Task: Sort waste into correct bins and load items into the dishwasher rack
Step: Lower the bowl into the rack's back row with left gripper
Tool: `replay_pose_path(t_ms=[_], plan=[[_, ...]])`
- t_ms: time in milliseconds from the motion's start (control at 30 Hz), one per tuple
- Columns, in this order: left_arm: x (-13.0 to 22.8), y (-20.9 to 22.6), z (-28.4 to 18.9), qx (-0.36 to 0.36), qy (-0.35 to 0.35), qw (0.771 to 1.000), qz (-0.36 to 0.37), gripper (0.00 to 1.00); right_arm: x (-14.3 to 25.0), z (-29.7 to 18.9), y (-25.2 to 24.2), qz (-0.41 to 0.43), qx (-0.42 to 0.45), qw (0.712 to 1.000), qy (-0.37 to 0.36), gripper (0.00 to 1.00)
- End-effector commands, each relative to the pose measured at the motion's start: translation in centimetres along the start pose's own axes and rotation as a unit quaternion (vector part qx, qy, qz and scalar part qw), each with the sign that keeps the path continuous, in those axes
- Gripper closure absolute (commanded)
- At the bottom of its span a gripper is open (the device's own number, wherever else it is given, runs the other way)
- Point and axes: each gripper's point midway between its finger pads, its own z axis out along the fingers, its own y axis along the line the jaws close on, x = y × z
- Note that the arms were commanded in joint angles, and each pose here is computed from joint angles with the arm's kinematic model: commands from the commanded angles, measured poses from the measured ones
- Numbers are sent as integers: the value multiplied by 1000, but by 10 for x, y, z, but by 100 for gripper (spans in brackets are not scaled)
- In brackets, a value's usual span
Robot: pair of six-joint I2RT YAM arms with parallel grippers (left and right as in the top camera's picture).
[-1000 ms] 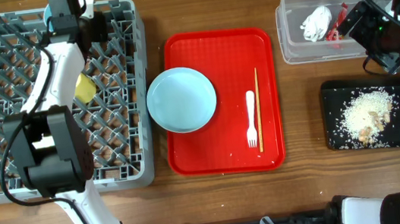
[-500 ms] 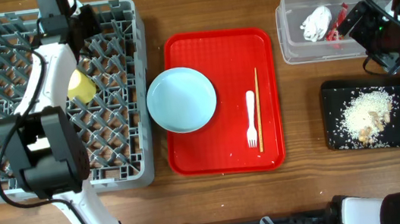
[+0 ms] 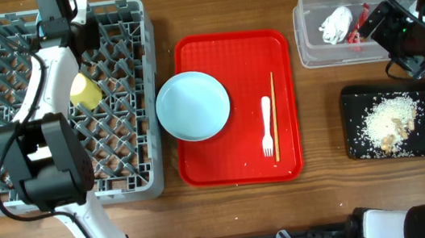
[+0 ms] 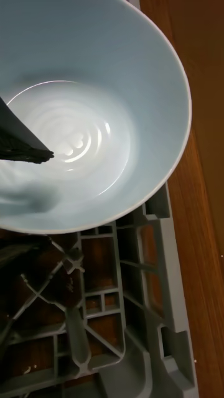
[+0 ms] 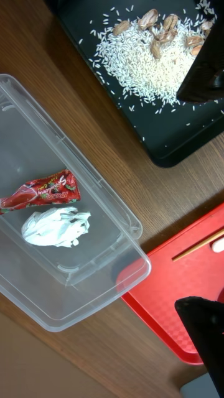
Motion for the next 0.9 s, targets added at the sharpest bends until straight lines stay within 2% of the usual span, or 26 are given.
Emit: replay_pose_path(t_ms=[0, 100, 167, 267, 367, 433, 533, 700, 767, 867], plan=[[9, 1, 11, -5, 13, 999, 48, 63, -5, -6, -1, -9, 4, 1000, -13, 0], [13, 0, 18, -4, 16, 998, 59, 65, -5, -6, -1, -10, 4, 1000, -13, 0], [8, 1, 17, -7, 7, 998, 57, 76, -5, -6, -1, -9, 4, 1000, -13, 0], [8, 1, 17, -8, 6, 998, 57, 80, -5, -6, -1, -9, 4, 1000, -13, 0], [8, 1, 17, -7, 7, 998, 57, 96, -5, -6, -1, -10, 4, 1000, -14, 0], [8, 1, 17, -7, 7, 999, 40, 96, -5, -6, -1, -9, 4, 1000, -14, 0], [5, 0, 16, -4, 0, 1000, -29, 96, -5, -6, -1, -9, 3, 1000, -15, 0], [-22, -25, -2, 90, -39, 982, -160, 96, -5, -6, -1, -9, 3, 1000, -15, 0], [-33, -23, -12, 107, -50, 965, -235, 96, -6, -6, -1, -9, 2, 1000, -16, 0], [-39, -21, -20, 163, -44, 924, -342, 96, -6, -6, 0, -9, 2, 1000, -17, 0]])
